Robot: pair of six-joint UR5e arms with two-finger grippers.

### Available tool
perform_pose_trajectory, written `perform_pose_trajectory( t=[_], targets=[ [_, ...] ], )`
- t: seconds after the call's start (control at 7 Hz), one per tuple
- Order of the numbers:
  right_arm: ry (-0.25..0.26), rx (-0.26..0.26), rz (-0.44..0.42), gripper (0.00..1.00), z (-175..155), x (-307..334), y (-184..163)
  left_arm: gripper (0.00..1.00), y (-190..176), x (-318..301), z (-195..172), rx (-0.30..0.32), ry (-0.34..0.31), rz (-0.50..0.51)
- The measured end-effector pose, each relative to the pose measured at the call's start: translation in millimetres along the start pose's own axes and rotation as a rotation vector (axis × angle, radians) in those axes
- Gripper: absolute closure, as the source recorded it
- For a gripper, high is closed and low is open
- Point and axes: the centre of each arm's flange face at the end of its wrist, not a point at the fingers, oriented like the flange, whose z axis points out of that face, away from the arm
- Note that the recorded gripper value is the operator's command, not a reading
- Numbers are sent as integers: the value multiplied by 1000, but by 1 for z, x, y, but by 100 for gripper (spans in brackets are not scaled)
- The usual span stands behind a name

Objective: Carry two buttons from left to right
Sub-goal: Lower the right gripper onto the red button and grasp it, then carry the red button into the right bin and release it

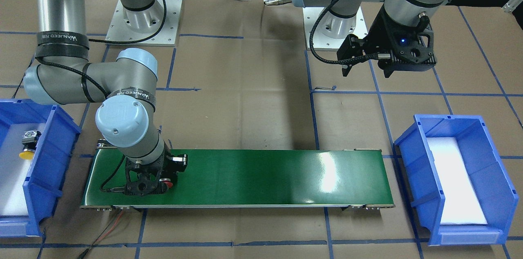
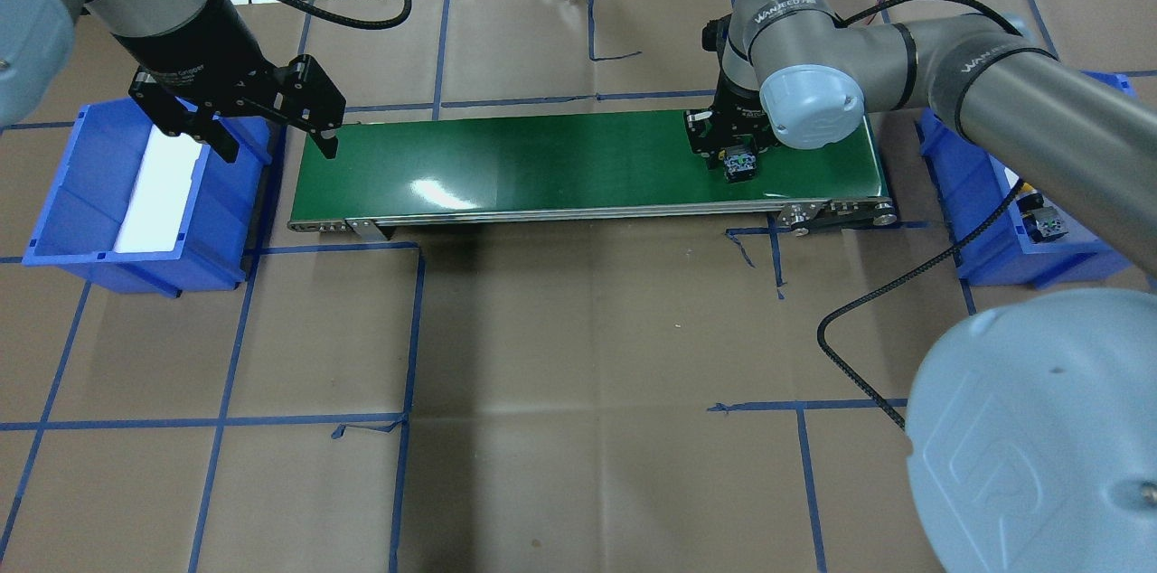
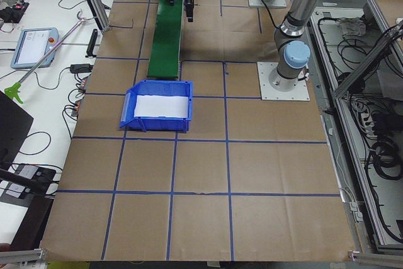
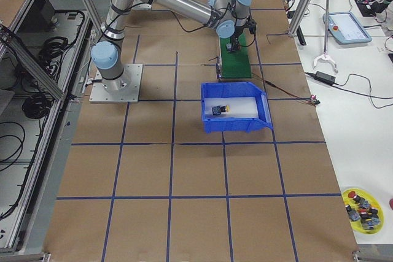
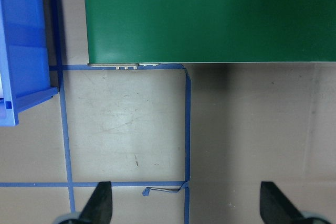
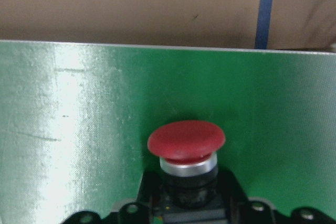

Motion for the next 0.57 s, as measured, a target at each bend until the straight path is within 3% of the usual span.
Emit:
perform_pose_trajectory(
  t=[0.29,0.57],
  targets=[
    [5,-1,15,96,-29,11,7,0,0,0,0,0,0,0],
    [0,37,80,97,-88,54,19,0,0,0,0,0,0,0]
  ],
)
